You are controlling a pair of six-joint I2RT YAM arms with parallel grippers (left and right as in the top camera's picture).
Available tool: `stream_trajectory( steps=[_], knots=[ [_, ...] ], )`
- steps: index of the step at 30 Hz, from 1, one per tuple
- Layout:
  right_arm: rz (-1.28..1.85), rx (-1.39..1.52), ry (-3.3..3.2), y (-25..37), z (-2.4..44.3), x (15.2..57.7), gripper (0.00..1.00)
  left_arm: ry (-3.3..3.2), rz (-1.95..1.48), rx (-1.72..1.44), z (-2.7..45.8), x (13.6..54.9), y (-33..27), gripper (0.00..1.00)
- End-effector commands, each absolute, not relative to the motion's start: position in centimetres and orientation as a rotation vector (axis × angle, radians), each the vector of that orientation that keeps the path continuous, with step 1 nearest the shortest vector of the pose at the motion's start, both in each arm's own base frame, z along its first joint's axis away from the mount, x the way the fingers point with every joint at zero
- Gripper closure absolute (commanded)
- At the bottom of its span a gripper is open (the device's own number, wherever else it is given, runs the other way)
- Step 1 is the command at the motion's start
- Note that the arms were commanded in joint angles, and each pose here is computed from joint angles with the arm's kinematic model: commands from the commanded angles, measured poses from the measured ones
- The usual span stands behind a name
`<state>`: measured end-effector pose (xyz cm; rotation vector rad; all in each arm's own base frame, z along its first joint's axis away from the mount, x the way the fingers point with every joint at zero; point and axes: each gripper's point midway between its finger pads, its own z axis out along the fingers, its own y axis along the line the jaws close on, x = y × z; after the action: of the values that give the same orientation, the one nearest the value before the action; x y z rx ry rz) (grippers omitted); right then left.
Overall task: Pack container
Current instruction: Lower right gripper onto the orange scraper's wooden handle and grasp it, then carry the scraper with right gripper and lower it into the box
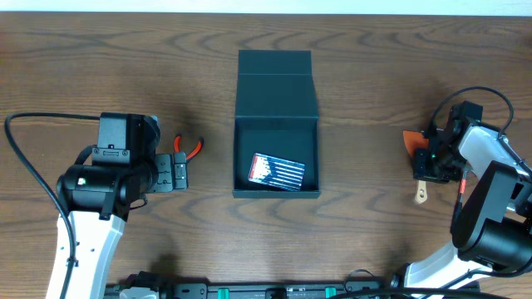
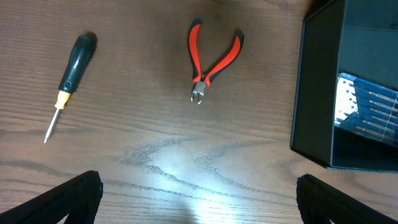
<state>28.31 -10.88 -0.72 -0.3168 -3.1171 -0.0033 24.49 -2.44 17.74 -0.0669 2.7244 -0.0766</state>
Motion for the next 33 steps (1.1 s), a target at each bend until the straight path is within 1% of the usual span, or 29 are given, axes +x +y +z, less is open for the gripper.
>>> stream_trajectory(
  steps=[1, 4, 8, 20, 26, 27, 33],
  knots=[
    [-0.108, -0.362, -3.011, -9.4, -3.3, 26.1, 0.99, 2.703, -0.066, -0.075, 18.4, 24.7, -2.3, 0.02],
    [-0.167, -0.364, -3.007, -8.7, -3.0, 26.3, 0.99, 2.703, -0.066, -0.075, 18.4, 24.7, -2.3, 0.02],
    [-0.165, -0.368, -2.999, -8.4, -1.7, 27.0, 0.99, 2.703, -0.066, -0.075, 18.4, 24.7, -2.3, 0.01],
    [-0.132, -0.173, -3.107, -5.8, 5.8, 31.8, 0.99, 2.703, -0.066, -0.075, 18.4, 24.7, -2.3, 0.02],
    [-0.116, 0.083, -3.162, -1.7, 10.0, 34.4, 0.99, 2.704, -0.066, -0.075, 18.4, 24.7, -2.3, 0.03],
    [-0.108, 0.135, -3.173, -1.0, 10.6, 34.8, 0.99, 2.703, -0.067, -0.075, 18.4, 24.7, -2.3, 0.01],
    [-0.074, 0.415, -3.286, 4.6, 15.6, 37.8, 0.99, 2.704, -0.067, -0.075, 18.4, 24.7, -2.3, 0.02]
  ],
)
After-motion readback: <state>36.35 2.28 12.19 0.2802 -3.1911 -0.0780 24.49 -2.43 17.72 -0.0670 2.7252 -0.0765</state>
